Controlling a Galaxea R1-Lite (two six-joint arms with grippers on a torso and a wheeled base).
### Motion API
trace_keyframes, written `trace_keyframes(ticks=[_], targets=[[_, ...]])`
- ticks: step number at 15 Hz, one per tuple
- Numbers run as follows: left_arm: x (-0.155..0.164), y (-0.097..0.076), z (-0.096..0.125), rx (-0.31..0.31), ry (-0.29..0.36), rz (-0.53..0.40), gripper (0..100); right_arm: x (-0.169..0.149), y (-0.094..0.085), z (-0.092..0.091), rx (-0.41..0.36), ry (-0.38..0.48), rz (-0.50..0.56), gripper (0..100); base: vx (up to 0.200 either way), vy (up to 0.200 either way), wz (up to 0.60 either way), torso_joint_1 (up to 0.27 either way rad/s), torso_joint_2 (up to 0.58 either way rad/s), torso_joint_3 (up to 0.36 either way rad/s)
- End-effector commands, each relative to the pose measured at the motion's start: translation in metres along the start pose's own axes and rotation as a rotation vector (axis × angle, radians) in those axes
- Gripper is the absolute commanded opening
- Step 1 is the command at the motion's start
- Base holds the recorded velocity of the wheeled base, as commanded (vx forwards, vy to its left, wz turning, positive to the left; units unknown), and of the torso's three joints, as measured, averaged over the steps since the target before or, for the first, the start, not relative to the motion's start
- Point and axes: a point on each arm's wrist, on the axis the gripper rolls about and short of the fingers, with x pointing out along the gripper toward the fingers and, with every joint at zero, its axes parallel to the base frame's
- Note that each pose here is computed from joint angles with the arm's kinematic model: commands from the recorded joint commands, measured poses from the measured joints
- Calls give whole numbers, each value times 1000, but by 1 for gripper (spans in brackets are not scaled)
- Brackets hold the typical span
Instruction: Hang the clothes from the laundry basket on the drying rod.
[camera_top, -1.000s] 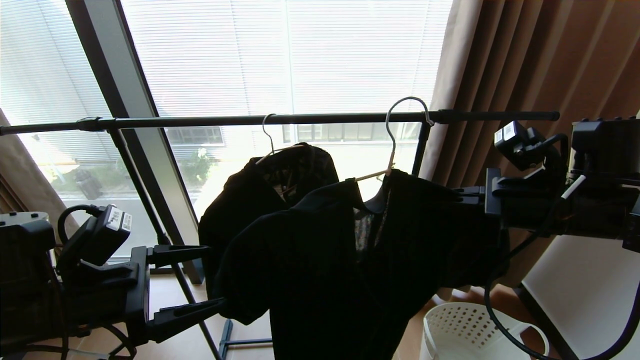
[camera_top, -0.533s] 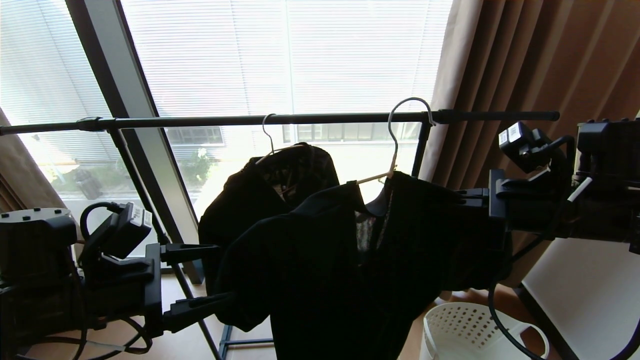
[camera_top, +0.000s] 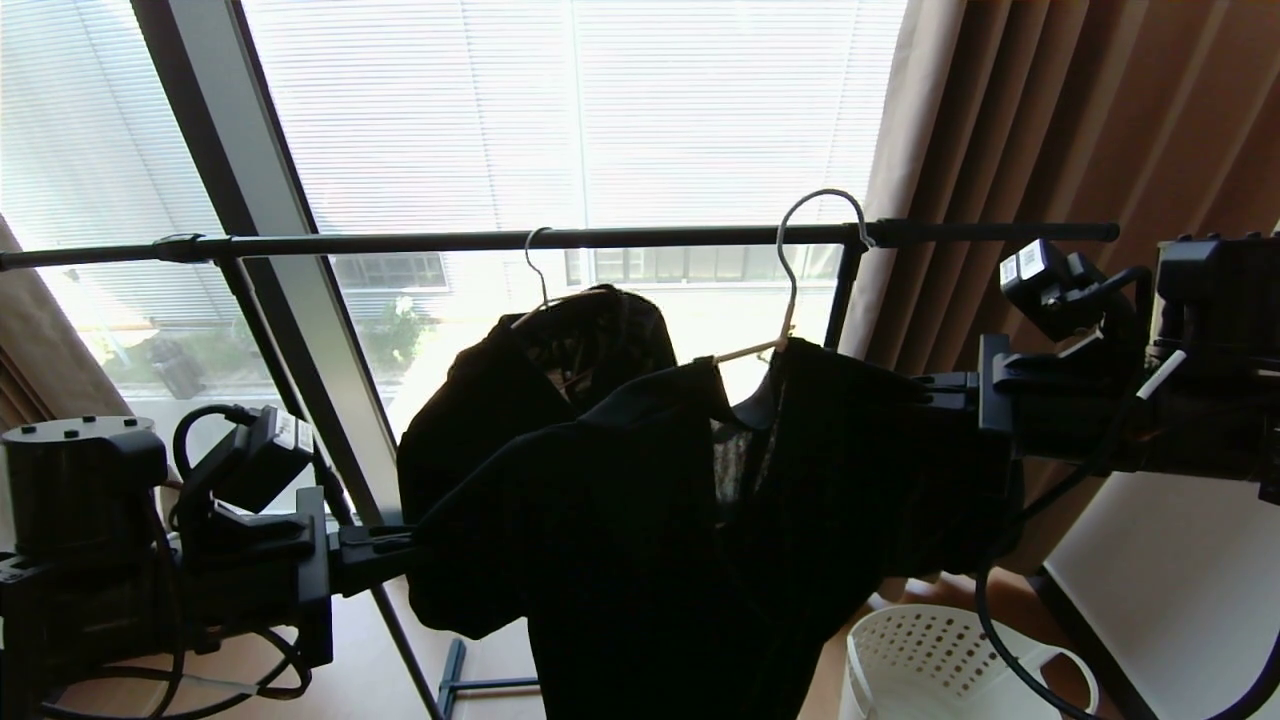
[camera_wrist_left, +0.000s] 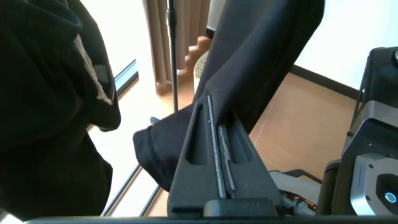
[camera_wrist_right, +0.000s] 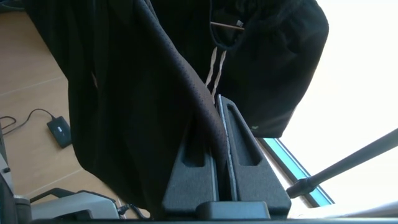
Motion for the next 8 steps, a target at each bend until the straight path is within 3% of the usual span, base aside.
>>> trace_keyframes(ticks=[1,8], targets=[[-9,-1,-6,-20,8,30,0,0,-2,0,-4,-6,-6,0,0,0,0,0,0,0],[-32,-18,-23,-62,23,82,0,-8,-9,3,-13,-25,-45,0,0,0,0,0,0,0]])
